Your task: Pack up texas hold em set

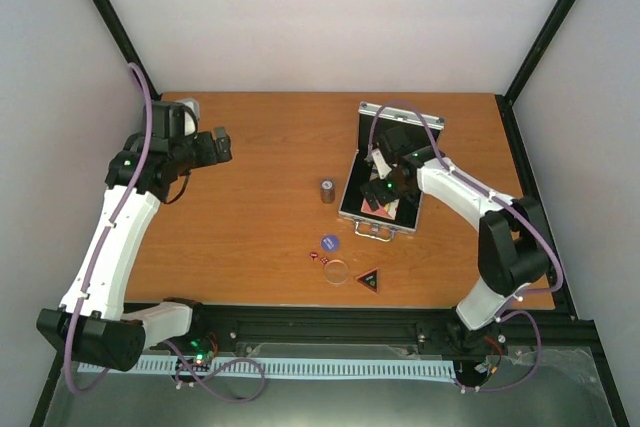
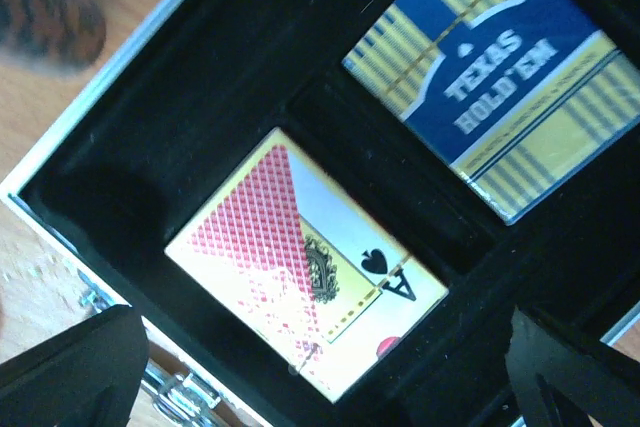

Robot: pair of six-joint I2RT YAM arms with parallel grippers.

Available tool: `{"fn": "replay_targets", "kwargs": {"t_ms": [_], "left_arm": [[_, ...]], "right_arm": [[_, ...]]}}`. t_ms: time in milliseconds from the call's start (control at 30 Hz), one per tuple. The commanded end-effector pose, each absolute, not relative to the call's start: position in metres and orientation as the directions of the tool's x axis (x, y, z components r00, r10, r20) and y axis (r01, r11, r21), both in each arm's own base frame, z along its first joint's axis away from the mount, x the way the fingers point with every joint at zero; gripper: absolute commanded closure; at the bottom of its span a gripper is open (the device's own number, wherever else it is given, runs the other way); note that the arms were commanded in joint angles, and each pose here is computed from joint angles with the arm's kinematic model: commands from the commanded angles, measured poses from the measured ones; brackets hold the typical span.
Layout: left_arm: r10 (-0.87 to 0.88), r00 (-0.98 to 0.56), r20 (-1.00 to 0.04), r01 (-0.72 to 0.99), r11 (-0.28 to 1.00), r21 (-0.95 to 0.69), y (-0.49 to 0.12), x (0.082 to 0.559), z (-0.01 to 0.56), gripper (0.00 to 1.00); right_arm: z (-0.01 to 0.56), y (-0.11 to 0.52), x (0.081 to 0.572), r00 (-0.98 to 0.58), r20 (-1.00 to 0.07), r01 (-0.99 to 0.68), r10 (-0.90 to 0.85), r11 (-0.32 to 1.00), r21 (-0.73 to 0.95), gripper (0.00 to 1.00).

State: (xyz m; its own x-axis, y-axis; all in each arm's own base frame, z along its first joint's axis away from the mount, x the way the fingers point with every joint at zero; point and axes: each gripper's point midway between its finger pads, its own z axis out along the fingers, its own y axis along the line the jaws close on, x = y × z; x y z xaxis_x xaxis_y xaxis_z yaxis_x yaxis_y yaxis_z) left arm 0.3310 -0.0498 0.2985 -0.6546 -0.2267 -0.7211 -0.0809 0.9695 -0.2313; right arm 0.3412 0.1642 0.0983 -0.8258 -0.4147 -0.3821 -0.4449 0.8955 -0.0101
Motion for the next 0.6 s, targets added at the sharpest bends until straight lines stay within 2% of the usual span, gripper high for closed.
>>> {"fn": "replay_targets", "kwargs": {"t_ms": [0, 367, 567], "left_arm": [[-0.256, -0.631, -0.732, -0.060, 0.957, -0.283, -0.058, 0.335, 0.307, 0.00], [-0.300, -0.627, -0.719, -0.071, 0.941, -0.331, -0.064, 0.352, 0.312, 0.00], [-0.314, -0.657, -0.686, -0.090, 0.935, -0.342, -0.067, 0.358, 0.299, 0.00]], "right_arm": [[0.101, 0.167, 0.340, -0.724, -0.336, -0.609, -0.602, 0.787, -0.099, 0.00], [0.079, 0.183, 0.381, -0.575, -0.238, -0.753, -0.783, 0.620, -0.219, 0.00], [0.066, 0.198, 0.389, -0.494, -0.268, -0.818, -0.827, 0.547, -0.179, 0.00]]}}
